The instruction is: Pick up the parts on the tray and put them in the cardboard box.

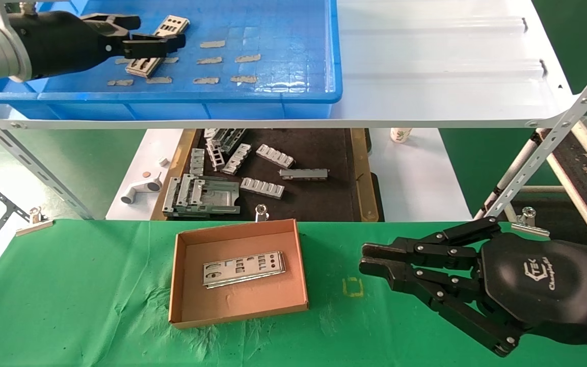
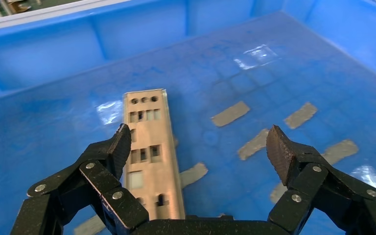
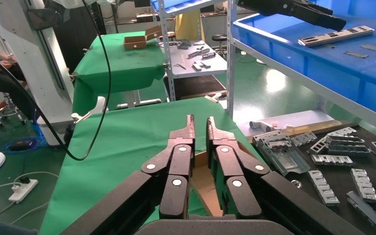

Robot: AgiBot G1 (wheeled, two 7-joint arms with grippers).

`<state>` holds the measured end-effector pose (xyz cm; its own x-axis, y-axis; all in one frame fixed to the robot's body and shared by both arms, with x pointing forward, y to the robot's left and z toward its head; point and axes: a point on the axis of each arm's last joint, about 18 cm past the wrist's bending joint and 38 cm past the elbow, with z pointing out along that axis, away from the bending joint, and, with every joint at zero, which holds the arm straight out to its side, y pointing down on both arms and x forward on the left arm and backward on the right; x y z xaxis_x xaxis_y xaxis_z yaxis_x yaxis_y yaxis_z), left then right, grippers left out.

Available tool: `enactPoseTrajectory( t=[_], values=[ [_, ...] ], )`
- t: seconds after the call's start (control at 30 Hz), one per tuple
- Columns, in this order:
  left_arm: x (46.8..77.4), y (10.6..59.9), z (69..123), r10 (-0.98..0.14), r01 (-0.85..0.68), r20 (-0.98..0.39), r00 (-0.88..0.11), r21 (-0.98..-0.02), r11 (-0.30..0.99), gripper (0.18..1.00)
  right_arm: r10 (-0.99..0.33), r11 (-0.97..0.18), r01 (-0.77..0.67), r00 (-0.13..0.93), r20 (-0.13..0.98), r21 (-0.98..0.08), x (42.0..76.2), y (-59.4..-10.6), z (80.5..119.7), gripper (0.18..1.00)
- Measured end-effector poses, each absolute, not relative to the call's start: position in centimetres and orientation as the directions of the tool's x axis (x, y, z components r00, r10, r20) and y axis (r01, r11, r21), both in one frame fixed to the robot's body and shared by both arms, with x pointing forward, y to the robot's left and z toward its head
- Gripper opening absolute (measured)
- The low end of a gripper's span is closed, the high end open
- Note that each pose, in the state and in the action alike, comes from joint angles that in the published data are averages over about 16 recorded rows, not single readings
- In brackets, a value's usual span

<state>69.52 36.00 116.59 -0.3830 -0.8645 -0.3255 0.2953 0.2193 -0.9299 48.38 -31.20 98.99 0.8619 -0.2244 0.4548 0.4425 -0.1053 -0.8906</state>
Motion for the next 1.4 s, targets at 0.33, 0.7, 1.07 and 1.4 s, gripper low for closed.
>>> enactPoseTrajectory(
  t=[0.33, 0.7, 1.07, 1.4],
  values=[
    [70.5, 36.6, 116.2, -0.888, 0.272, -0.320, -0.330, -0.933, 0.236, 1.001, -0.224, -0.105, 0.442, 0.862, 0.455, -0.891, 48.4, -31.2, 99.0, 0.212],
    [71.4, 37.6, 116.3, -0.923, 0.265, -0.291, -0.251, -0.938, 0.223, 0.983, -0.224, -0.105, 0.442, 0.862, 0.455, -0.891, 48.4, -31.2, 99.0, 0.191],
    [72.3, 37.5, 116.2, -0.944, 0.257, -0.256, -0.209, -0.946, 0.199, 0.879, -0.224, -0.105, 0.442, 0.862, 0.455, -0.891, 48.4, -31.2, 99.0, 0.191],
    [72.4, 37.1, 116.1, -0.944, 0.262, -0.241, -0.225, -0.948, 0.180, 0.725, -0.224, -0.105, 0.442, 0.862, 0.455, -0.891, 48.4, -31.2, 99.0, 0.191]
  ],
)
